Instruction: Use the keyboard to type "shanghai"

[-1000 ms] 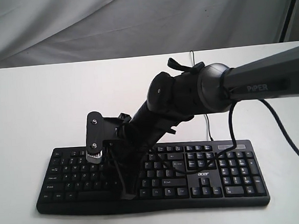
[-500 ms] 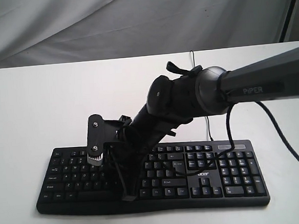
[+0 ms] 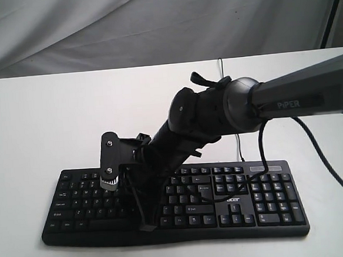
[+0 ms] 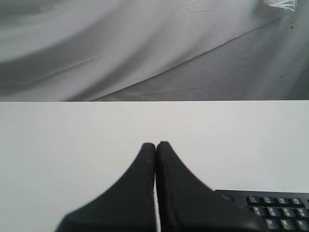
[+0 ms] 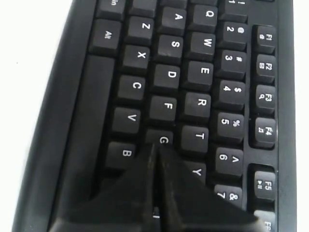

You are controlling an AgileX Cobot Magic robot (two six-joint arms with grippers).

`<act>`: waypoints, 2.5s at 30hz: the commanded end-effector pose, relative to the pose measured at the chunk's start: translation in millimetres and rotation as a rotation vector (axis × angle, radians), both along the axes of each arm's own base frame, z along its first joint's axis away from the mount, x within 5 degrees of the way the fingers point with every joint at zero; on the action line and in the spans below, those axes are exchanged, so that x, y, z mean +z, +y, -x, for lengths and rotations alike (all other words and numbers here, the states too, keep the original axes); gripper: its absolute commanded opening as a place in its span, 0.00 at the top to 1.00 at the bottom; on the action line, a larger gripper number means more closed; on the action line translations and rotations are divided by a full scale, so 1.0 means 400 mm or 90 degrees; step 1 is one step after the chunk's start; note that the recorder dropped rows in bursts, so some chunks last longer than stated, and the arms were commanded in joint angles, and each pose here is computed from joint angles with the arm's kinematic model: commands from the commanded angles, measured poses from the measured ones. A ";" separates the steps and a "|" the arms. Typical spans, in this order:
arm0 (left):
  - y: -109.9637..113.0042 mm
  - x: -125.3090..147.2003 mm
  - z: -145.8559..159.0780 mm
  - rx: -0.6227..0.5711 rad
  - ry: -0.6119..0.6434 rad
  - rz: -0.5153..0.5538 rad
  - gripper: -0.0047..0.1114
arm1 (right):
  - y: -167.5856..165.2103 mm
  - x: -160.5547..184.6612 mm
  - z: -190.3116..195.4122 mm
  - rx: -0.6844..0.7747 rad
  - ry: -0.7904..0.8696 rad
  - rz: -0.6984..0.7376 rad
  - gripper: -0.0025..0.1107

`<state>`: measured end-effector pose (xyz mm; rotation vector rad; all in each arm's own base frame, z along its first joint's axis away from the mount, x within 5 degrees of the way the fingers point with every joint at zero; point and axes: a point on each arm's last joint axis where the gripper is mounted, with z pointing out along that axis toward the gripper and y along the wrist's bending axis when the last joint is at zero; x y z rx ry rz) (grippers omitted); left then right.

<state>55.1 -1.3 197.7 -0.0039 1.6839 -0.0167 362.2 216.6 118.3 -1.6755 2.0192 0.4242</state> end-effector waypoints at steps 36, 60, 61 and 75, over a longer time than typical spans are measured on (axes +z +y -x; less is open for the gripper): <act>-0.001 0.000 -0.001 -0.003 0.001 0.003 0.95 | 0.181 0.099 -0.001 -0.103 -0.069 -0.138 0.98; -0.001 0.000 -0.001 -0.003 0.001 0.003 0.95 | 0.218 0.038 -0.036 -0.084 -0.071 -0.107 0.98; -0.001 0.000 -0.001 -0.003 0.001 0.003 0.95 | 0.217 0.037 -0.035 -0.082 -0.070 -0.106 0.98; -0.001 0.000 -0.001 -0.003 0.001 0.003 0.95 | 0.213 0.033 -0.033 -0.072 -0.070 -0.086 0.98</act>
